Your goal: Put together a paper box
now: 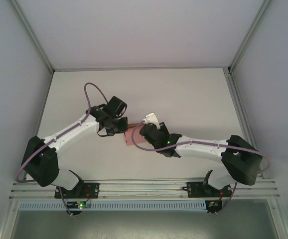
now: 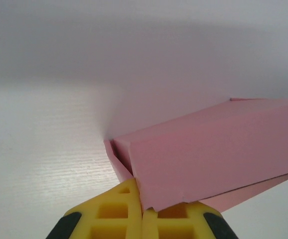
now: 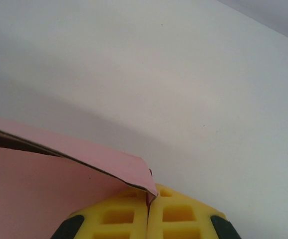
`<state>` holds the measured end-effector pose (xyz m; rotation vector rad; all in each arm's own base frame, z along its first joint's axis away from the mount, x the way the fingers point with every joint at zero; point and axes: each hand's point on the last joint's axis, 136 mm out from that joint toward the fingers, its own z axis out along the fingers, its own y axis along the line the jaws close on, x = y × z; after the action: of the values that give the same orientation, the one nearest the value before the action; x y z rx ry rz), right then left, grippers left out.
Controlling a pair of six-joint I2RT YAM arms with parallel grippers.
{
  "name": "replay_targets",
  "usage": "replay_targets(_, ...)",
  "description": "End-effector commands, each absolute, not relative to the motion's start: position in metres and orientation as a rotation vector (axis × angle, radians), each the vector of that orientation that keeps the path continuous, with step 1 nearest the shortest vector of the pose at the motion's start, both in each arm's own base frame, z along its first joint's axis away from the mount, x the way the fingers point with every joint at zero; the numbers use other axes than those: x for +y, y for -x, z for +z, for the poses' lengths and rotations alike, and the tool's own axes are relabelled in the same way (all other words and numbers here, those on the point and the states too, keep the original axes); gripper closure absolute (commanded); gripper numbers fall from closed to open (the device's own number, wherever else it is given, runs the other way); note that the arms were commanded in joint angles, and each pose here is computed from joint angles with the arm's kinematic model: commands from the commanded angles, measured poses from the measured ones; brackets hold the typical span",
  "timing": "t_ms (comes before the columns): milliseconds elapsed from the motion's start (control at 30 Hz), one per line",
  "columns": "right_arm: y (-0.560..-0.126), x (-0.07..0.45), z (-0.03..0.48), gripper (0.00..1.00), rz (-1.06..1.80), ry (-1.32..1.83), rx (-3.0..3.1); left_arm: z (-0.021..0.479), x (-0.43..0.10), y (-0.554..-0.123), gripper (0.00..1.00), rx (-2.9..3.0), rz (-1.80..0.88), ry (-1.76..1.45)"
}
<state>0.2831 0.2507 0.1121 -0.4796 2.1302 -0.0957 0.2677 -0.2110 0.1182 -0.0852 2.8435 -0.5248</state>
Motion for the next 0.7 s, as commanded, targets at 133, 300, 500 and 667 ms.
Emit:
replay_targets(133,-0.247,0.231,0.046,1.0,-0.151,0.611,2.31,0.045,-0.222,-0.218,1.0,2.954,-0.421,-0.158)
replay_targets(300,-0.246,0.231,0.045,1.0,-0.131,0.592,2.291,0.038,-0.217,-0.216,0.9,2.932,-0.313,-0.226)
replay_targets(500,-0.25,0.227,0.05,1.0,-0.155,0.568,2.263,0.085,-0.235,-0.228,0.74,2.875,-0.414,-0.182)
replay_targets(667,-0.254,0.232,0.054,1.0,-0.14,0.554,2.246,0.131,-0.239,-0.238,0.47,2.789,-0.484,-0.11)
